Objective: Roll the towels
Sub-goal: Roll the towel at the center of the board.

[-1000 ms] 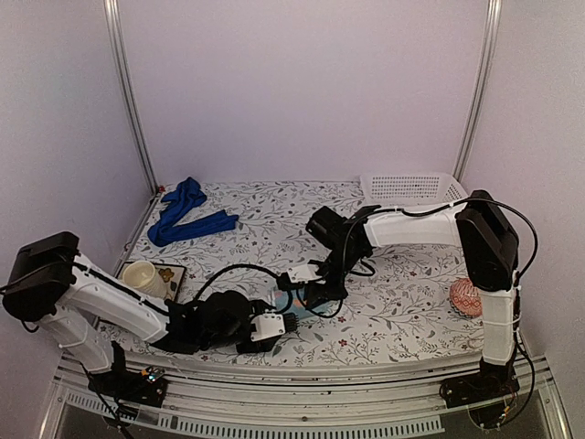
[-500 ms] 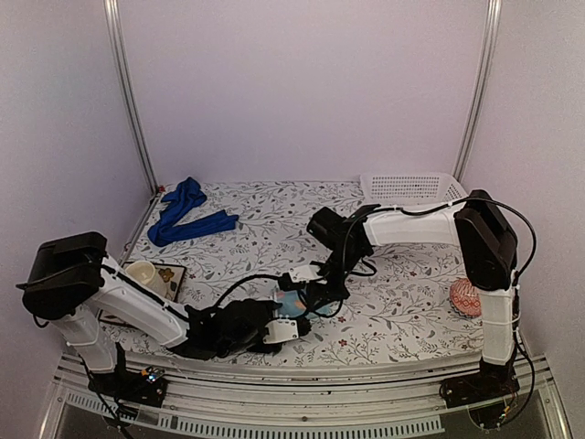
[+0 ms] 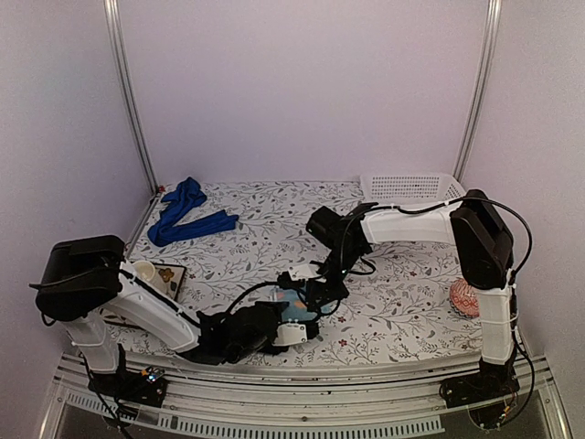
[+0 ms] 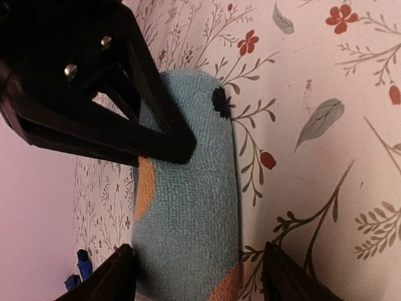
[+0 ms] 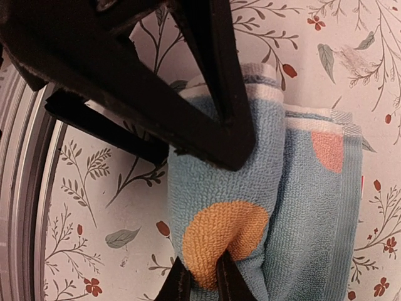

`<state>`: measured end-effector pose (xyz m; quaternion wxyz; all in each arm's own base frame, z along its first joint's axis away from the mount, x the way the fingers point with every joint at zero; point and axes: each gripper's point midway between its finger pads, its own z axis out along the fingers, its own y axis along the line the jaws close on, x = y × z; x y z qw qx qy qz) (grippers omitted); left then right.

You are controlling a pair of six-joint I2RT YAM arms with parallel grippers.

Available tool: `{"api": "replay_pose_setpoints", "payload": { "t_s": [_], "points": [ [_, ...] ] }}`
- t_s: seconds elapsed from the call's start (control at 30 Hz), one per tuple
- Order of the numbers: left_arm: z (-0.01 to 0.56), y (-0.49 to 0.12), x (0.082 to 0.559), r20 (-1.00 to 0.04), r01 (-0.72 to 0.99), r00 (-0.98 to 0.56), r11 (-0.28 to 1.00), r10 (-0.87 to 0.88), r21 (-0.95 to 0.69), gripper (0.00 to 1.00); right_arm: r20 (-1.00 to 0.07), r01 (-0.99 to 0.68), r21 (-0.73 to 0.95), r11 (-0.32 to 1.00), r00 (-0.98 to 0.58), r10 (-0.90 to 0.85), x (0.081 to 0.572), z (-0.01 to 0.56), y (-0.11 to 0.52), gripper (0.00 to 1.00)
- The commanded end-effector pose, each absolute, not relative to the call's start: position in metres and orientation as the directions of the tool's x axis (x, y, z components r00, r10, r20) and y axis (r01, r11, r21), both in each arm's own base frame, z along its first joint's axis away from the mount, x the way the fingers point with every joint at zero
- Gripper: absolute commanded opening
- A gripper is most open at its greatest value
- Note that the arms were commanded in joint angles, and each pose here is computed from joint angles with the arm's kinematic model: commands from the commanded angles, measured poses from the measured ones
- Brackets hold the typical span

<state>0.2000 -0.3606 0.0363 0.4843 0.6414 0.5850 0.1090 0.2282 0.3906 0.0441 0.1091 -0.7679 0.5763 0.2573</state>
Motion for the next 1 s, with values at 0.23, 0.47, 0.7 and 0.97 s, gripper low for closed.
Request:
{"api": "replay_pose_setpoints", "payload": {
  "t_s": [0.23, 0.47, 0.7, 0.97],
  "points": [
    [0.014, -0.346, 0.214, -0.379, 0.701, 0.190, 0.145, 0.906, 0.698, 0.48, -0.508, -0.924, 0.206, -0.323, 0.182, -0.842, 0.220, 0.035, 0.383, 0.13],
    [0.008, -0.344, 0.217, -0.384, 0.761, 0.131, 0.155, 0.914, 0.630, 0.30, -0.506, -0.925, 0.198, -0.323, 0.186, -0.842, 0.222, 0.037, 0.383, 0.13],
    [0.005, -0.346, 0.205, -0.403, 0.835, 0.117, 0.130, 0.908, 0.534, 0.13, -0.519, -0.951, 0.117, -0.287, 0.188, -0.834, 0.235, 0.050, 0.380, 0.29],
    [0.011, -0.348, 0.200, -0.484, 0.926, 0.011, 0.174, 0.875, 0.335, 0.14, -0.566, -0.984, -0.130, -0.119, 0.172, -0.806, 0.268, 0.083, 0.362, 0.53]
  ]
}}
